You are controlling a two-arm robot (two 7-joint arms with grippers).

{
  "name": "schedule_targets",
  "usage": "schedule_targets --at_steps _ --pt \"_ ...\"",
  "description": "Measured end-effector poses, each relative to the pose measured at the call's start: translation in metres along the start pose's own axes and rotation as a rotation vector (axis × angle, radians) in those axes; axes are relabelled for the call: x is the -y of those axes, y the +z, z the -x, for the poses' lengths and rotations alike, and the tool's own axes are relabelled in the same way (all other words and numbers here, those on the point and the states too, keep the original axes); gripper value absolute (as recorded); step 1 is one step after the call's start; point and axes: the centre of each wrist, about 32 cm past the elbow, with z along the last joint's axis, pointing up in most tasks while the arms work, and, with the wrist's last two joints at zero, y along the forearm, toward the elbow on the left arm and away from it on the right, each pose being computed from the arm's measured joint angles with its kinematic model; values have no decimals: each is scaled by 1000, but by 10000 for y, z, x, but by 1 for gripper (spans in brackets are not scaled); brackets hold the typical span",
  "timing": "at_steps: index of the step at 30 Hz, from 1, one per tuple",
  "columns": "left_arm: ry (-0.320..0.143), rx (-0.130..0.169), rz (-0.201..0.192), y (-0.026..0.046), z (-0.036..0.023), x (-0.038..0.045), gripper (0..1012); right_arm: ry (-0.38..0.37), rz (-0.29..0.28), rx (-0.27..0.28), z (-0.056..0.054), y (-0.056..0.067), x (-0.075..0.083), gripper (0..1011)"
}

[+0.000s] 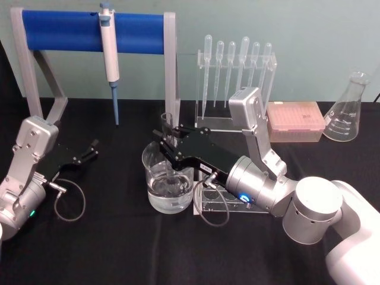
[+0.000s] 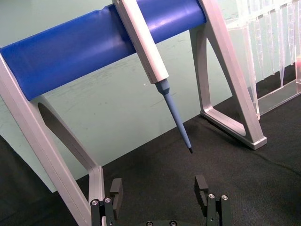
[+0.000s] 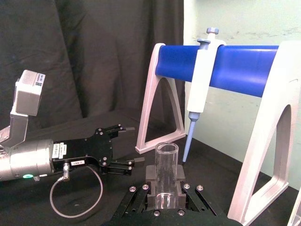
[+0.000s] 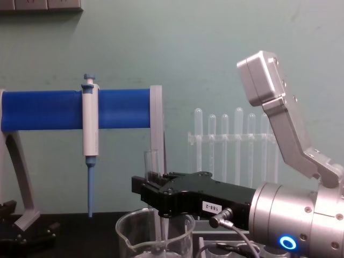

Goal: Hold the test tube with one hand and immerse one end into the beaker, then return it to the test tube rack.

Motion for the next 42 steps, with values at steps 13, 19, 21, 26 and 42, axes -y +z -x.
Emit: schedule_targets --at_steps 13,19,21,26,42 --pt "0 0 0 0 0 0 1000 0 0 0 0 0 0 230" --pt "0 0 0 0 0 0 1000 0 0 0 0 0 0 230" --pt "0 0 0 0 0 0 1000 0 0 0 0 0 0 230" --pt "0 0 0 0 0 0 1000 0 0 0 0 0 0 230" --pt "0 0 0 0 0 0 1000 0 0 0 0 0 0 230"
